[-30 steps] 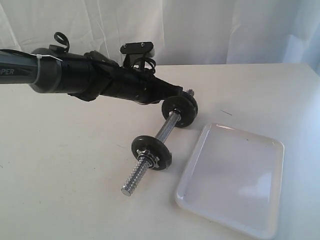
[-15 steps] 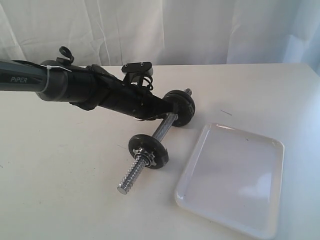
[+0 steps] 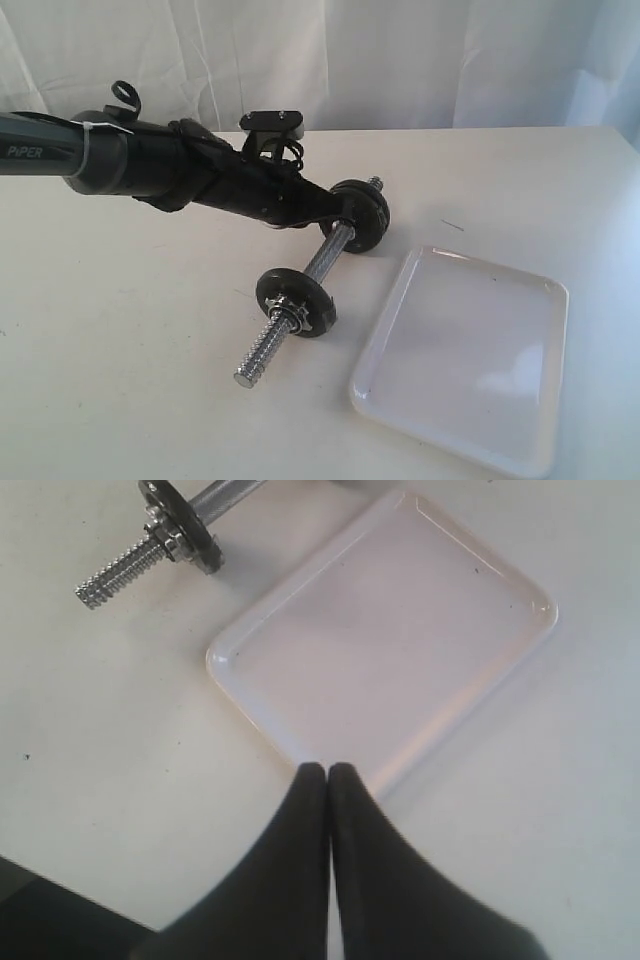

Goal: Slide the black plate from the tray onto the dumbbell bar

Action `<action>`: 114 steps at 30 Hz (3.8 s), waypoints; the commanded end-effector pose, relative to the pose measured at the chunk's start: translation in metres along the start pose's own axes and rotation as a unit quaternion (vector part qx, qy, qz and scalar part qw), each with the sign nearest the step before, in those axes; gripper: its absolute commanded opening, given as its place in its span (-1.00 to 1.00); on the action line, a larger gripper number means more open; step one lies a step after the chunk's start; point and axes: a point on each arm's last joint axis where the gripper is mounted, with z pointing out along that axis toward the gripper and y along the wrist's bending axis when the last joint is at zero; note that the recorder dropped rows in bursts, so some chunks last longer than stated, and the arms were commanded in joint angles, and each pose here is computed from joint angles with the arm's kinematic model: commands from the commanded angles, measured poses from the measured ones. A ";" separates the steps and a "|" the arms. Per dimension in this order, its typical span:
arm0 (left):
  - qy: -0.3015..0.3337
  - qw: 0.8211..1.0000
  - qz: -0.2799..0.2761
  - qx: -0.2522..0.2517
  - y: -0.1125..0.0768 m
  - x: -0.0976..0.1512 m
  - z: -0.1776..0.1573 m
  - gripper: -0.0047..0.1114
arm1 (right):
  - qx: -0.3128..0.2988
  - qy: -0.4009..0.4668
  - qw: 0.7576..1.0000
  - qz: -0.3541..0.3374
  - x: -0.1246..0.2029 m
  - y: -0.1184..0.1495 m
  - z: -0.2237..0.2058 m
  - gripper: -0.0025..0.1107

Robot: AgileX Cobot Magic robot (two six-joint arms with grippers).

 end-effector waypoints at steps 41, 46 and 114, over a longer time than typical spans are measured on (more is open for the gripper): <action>0.085 0.996 -0.010 0.039 0.003 0.028 0.009 -0.92 | 0.005 -0.002 1.000 -0.014 0.001 -0.001 -0.001 -0.96; 0.085 0.996 -0.010 0.039 0.003 0.028 0.009 -0.92 | 0.005 -0.002 1.000 -0.014 0.001 -0.001 -0.001 -0.96; 0.060 0.997 0.039 -0.011 0.024 0.021 0.007 -0.92 | 0.004 -0.002 1.000 -0.014 0.001 -0.001 -0.001 -0.96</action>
